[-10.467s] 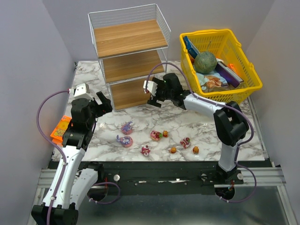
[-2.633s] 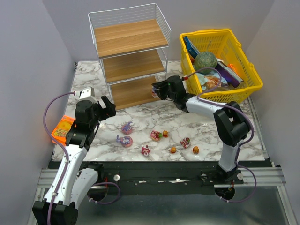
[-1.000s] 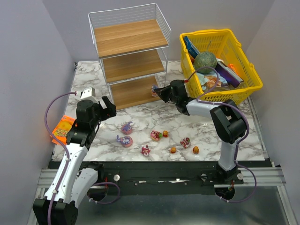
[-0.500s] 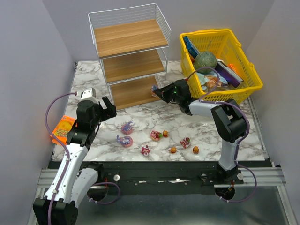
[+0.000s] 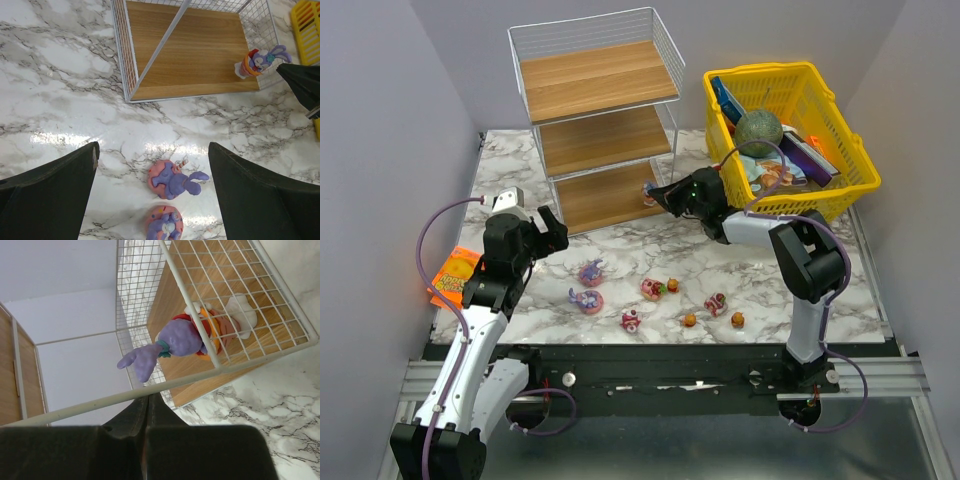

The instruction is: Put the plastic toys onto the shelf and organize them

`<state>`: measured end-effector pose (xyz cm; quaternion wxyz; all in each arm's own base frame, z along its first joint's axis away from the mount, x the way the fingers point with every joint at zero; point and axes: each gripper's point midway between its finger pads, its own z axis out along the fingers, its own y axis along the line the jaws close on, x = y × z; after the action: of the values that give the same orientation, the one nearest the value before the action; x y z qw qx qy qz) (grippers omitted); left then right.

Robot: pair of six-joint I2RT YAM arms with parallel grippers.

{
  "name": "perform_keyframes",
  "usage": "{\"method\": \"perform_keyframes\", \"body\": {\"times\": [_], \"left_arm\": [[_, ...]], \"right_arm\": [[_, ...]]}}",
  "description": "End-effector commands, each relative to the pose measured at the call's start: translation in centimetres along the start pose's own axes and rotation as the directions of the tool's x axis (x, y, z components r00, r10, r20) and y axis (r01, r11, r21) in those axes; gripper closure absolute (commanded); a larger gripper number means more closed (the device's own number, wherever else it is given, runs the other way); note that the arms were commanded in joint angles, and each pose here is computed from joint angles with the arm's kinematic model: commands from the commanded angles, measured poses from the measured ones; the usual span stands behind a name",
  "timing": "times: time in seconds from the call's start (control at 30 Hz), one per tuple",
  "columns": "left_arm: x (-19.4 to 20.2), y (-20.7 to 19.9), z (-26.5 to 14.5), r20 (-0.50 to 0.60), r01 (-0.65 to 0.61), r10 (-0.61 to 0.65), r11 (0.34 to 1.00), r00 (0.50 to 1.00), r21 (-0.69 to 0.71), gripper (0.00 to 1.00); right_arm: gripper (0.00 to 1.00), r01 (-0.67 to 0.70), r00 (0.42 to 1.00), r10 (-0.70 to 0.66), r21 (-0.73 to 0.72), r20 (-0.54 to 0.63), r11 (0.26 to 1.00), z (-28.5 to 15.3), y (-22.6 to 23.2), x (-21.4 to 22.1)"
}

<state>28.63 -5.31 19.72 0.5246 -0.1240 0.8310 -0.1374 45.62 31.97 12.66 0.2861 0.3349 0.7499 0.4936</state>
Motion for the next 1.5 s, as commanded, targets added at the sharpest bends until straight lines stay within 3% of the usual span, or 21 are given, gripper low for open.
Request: {"method": "perform_keyframes", "body": {"times": [0.0,0.53,0.8,0.97,1.23,1.33,1.47], "left_arm": [[0.0,-0.3,0.1,0.005,-0.007,0.007,1.0,1.0,0.014,0.01],[0.3,0.0,0.3,-0.007,-0.007,0.007,1.0,1.0,0.004,0.01],[0.4,0.1,0.5,-0.013,-0.008,0.008,1.0,1.0,-0.002,0.01],[0.4,0.1,0.5,-0.011,-0.007,0.007,1.0,1.0,-0.003,0.01],[0.3,-0.1,0.3,0.004,-0.003,0.003,1.0,1.0,0.009,0.01],[0.1,-0.1,0.1,0.014,0.001,-0.001,1.0,1.0,0.01,0.01],[-0.2,-0.2,-0.4,0.028,0.009,-0.01,1.0,1.0,0.013,0.01]], "right_arm": [[0.93,-0.117,0.978,0.113,0.009,0.177,0.993,0.5,-1.1,-6.3],[0.93,-0.206,0.939,0.229,-0.114,0.256,0.972,0.1,-1.6,-8.3],[0.93,-0.215,0.935,0.236,-0.106,0.266,0.971,0.0,-2.0,-8.9],[0.93,-0.072,0.977,0.093,-0.111,0.193,0.991,-0.3,-0.6,-7.3],[0.85,0.095,0.992,-0.084,-0.113,0.095,0.989,-3.4,-0.5,-3.3],[0.8,0.152,0.988,-0.146,-0.13,0.053,0.98,-4.8,-0.2,-1.7],[0.6,0.305,0.95,-0.311,-0.148,-0.021,0.941,-6.5,-0.1,2.0]]}}
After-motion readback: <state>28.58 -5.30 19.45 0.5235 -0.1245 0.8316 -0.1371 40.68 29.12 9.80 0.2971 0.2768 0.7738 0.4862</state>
